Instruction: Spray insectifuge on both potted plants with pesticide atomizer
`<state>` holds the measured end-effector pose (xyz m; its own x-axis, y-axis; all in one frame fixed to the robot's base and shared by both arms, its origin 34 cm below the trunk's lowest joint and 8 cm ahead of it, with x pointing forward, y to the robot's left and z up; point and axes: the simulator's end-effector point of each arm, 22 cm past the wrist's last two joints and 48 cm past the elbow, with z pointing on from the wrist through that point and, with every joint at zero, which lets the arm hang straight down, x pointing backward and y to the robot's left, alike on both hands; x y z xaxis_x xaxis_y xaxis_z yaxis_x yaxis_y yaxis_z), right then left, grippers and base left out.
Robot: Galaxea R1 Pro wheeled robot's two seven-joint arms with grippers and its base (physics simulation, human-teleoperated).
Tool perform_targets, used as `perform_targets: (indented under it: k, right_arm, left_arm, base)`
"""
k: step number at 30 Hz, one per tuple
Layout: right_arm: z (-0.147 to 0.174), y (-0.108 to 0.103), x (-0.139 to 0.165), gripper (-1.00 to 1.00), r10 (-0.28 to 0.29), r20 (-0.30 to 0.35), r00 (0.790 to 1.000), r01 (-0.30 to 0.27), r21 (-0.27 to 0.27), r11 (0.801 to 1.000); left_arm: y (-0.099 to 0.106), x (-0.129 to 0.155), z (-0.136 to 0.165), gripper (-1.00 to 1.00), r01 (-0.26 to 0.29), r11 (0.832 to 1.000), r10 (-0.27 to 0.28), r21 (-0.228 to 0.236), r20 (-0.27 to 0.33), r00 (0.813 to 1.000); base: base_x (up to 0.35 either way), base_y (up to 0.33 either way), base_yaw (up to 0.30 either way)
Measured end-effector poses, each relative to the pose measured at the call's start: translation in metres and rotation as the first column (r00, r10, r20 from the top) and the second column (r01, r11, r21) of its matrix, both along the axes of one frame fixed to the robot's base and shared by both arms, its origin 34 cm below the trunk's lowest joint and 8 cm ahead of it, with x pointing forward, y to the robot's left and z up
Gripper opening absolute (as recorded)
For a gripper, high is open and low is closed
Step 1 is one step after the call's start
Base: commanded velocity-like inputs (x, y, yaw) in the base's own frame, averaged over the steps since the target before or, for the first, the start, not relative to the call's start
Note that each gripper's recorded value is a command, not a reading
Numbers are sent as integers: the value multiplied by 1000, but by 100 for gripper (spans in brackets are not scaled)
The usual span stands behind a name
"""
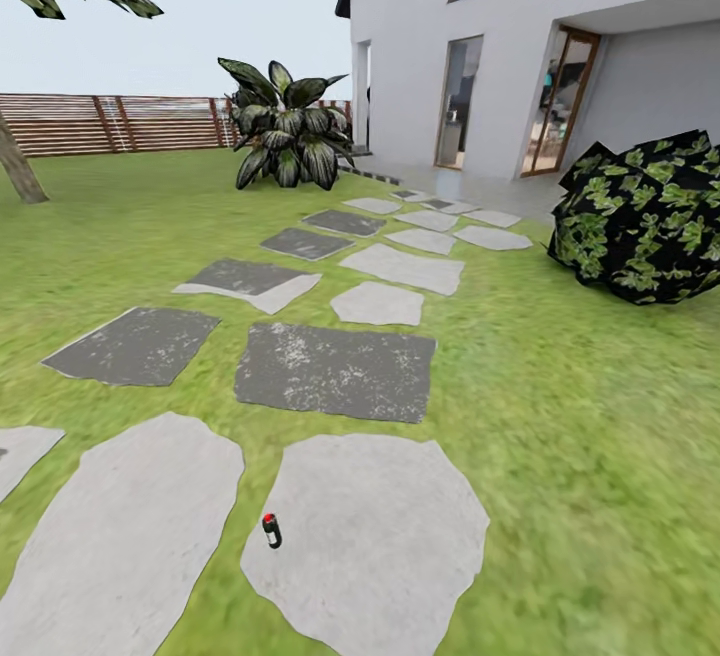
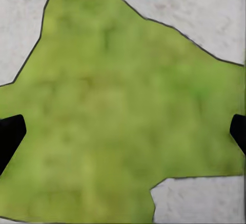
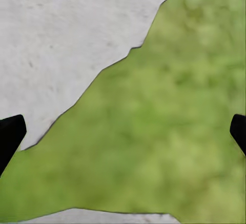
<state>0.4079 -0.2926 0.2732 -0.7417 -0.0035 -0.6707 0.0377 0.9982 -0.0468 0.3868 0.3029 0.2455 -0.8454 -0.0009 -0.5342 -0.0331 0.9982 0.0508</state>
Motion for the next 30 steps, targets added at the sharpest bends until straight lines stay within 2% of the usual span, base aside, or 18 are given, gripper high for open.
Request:
perform_targets:
  k: [6, 30]
  right_arm:
    - [0, 0, 0, 100, 0, 0, 1000, 0, 0, 1000]
    - [0, 0, 0, 100, 1, 0, 1000, -1, 1, 1000]
  left_arm:
    - [-2, -1, -1, 100, 1, 1000, -1, -3, -3, 1000]
    - [-2, -1, -1, 100, 1, 1000, -1, -3, -3, 1000]
  base:
    - [268, -161, 0]
    - [173, -238, 0]
